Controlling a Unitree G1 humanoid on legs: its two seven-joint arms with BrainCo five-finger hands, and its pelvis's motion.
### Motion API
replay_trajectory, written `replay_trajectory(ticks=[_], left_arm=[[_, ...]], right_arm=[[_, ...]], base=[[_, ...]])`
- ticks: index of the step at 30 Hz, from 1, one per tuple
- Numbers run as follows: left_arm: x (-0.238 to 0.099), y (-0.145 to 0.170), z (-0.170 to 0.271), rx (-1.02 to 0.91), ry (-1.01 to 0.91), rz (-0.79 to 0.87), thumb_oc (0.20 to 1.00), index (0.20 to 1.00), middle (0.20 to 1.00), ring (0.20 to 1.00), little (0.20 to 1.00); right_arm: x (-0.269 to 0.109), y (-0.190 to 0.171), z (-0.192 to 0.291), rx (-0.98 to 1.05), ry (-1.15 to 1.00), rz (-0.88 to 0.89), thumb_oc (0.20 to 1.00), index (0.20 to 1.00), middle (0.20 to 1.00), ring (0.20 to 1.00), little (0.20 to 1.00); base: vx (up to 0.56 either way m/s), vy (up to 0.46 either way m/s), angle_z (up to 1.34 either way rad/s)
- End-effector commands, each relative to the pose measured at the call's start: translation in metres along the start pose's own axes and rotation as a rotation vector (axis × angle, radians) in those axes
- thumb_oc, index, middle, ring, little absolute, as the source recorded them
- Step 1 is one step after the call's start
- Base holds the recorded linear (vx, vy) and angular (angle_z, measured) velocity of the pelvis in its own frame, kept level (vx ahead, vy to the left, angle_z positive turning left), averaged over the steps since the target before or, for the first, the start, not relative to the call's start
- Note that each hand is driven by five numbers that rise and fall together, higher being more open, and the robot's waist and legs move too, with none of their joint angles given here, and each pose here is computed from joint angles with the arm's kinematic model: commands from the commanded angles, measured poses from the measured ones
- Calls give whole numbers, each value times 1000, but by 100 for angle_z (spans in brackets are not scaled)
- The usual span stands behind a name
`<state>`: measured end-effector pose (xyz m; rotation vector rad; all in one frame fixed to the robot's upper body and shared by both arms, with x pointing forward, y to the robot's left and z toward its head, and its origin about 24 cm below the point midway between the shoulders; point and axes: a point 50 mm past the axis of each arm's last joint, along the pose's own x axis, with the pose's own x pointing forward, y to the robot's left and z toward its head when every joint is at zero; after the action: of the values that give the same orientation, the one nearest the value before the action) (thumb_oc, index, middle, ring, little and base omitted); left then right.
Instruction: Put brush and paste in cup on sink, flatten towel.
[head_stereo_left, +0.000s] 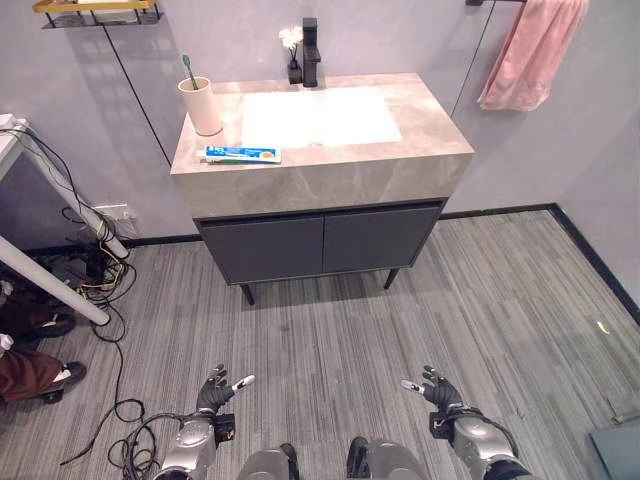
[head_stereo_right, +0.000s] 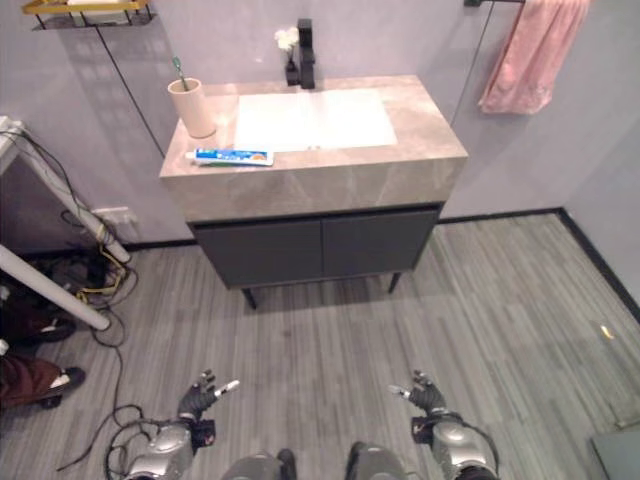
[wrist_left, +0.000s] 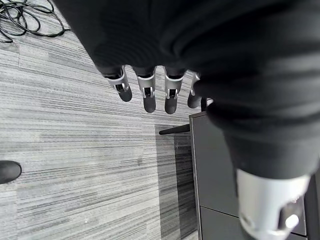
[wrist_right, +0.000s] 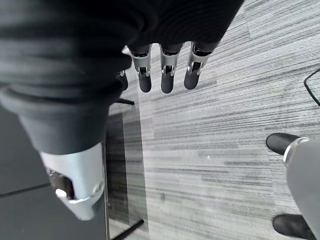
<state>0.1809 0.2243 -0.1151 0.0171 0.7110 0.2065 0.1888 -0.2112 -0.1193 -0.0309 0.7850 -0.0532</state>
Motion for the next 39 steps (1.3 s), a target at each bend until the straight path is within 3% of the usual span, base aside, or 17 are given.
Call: replay_trajectory(ticks=[1, 22, 39], left_arm=[[0, 7, 13, 25, -77, -5, 1000, 1000, 1000, 1000, 1000], [-3, 15, 13, 146, -89, -16, 1000, 1000, 1000, 1000, 1000], [4, 15, 22, 200, -91, 12, 1000, 1000, 1000, 1000, 1000]], right_arm=[[2, 4, 3, 1, -13, 17, 1000, 1000, 1000, 1000, 1000], [0, -2, -11, -11, 61, -7, 1000, 1000, 1000, 1000, 1000], [3, 0, 7, 1, -8, -15, 1000, 1000, 1000, 1000, 1000]], base=[[40, 23, -3], [41, 106, 1], [133, 43, 4]])
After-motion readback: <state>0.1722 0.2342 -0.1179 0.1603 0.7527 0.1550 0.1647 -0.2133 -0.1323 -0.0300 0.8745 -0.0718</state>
